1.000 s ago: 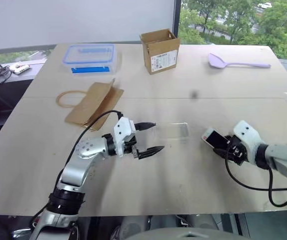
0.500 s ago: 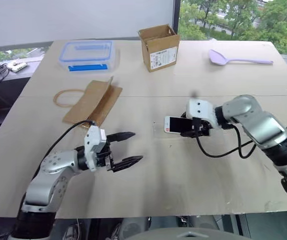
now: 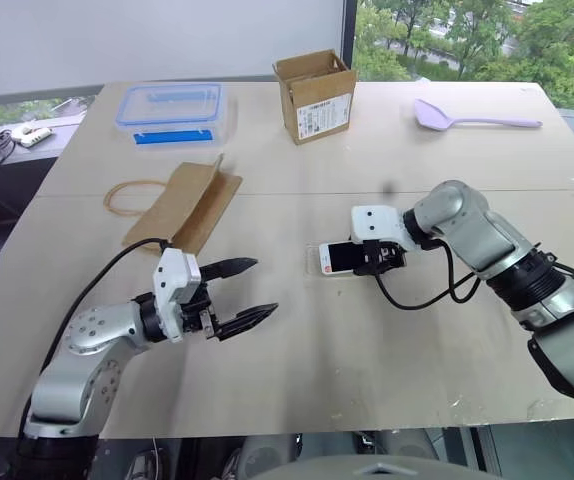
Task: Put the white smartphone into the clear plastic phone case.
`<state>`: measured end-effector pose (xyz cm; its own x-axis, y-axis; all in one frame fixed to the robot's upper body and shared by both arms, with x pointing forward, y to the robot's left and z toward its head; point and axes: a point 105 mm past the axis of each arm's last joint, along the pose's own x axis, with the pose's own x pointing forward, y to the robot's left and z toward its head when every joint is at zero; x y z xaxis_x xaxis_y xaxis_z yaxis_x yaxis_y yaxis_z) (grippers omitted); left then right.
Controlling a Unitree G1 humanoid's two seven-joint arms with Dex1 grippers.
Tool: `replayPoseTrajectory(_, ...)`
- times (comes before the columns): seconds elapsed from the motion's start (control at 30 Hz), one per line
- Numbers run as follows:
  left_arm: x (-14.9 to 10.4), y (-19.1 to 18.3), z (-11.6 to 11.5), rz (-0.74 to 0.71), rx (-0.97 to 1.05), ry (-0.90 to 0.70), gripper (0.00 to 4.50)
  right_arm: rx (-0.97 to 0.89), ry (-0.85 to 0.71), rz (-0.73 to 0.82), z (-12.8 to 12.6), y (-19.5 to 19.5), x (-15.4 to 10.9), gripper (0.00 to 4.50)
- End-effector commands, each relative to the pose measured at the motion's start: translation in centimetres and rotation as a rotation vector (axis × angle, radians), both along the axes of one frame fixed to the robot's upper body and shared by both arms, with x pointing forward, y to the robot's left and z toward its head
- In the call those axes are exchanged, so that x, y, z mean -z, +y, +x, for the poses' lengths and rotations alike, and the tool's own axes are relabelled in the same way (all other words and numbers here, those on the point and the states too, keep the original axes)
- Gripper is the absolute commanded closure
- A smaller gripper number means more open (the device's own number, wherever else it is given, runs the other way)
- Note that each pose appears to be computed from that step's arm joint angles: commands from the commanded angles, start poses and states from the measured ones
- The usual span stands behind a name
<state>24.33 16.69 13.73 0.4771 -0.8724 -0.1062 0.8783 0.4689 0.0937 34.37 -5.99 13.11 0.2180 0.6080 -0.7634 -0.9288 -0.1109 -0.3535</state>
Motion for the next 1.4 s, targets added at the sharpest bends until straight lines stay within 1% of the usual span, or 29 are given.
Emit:
replayPoseTrajectory(0.03,-1.4,-1.1,-0.3,-0.002,0.030,-0.041,0.00,-0.020,0.008,-0.029,-0.4,0.5,0.1,1.67)
replayPoseTrajectory(0.13,-1.4,-1.4,-0.2,0.000,0.032,-0.039,0.00,-0.008,0.012,-0.029,-0.5,0.7,0.1,1.67)
replayPoseTrajectory(0.17,-1.4,-1.5,-0.1,0.000,0.033,-0.039,0.00,-0.002,0.012,-0.029,-0.5,0.7,0.1,0.62)
replayPoseTrajectory(0.2,-1.4,-1.5,-0.1,0.002,0.035,-0.039,0.00,0.006,0.011,-0.026,-0.4,0.7,0.1,0.24)
replayPoseTrajectory(0.23,-1.4,-1.6,0.0,0.003,0.036,-0.039,0.00,0.015,0.010,-0.023,-0.4,0.8,0.1,0.07)
replayPoseTrajectory(0.3,-1.4,-1.7,0.1,0.004,0.040,-0.038,0.00,0.019,0.021,-0.015,-0.7,1.0,0.1,0.07)
replayPoseTrajectory(0.33,-1.4,-1.8,0.2,0.006,0.043,-0.038,0.00,0.027,0.025,-0.003,-0.7,1.1,0.0,0.29)
replayPoseTrajectory(0.37,-1.4,-1.9,0.2,0.006,0.045,-0.038,0.00,0.033,0.027,0.005,-0.7,1.2,-0.1,0.61)
replayPoseTrajectory(0.4,-1.4,-2.0,0.3,0.007,0.049,-0.038,0.00,0.032,0.024,0.006,-0.8,1.3,-0.1,1.01)
replayPoseTrajectory(0.43,-1.4,-2.0,0.3,0.007,0.051,-0.037,0.00,0.032,0.017,0.008,-0.8,1.3,-0.2,1.54)
replayPoseTrajectory(0.47,-1.4,-2.1,0.4,0.007,0.053,-0.037,0.00,0.034,0.008,0.018,-0.8,1.3,-0.4,1.79)
replayPoseTrajectory(0.7,-1.5,-2.3,0.8,0.007,0.062,-0.035,0.00,0.078,0.010,0.111,-1.3,1.6,-2.7,1.80)
replayPoseTrajectory(0.8,-1.5,-2.4,1.1,0.005,0.066,-0.033,0.00,0.088,0.043,0.142,-1.7,1.6,-3.2,1.80)
replayPoseTrajectory(0.9,-1.4,-2.3,1.3,0.004,0.070,-0.030,0.00,0.089,0.036,0.140,-1.6,1.3,-3.3,1.80)
replayPoseTrajectory(1.07,-1.1,-2.2,1.4,0.002,0.071,-0.024,0.00,0.104,-0.007,0.175,-0.8,1.4,-4.3,1.80)
replayPoseTrajectory(1.27,-0.3,-1.6,1.7,0.014,0.022,-0.022,0.00,0.118,-0.075,0.287,-0.2,2.0,-6.3,1.80)
replayPoseTrajectory(1.33,-0.2,-1.5,1.9,0.008,0.005,-0.022,0.00,0.146,-0.092,0.341,0.2,2.3,-6.8,2.33)
replayPoseTrajectory(1.37,-0.2,-1.5,1.9,0.000,-0.003,-0.018,0.00,0.144,-0.087,0.361,0.2,2.5,-6.9,2.70)
replayPoseTrajectory(1.4,-0.1,-1.4,2.1,0.001,-0.012,-0.017,0.00,0.144,-0.086,0.375,0.1,2.7,-6.8,3.17)
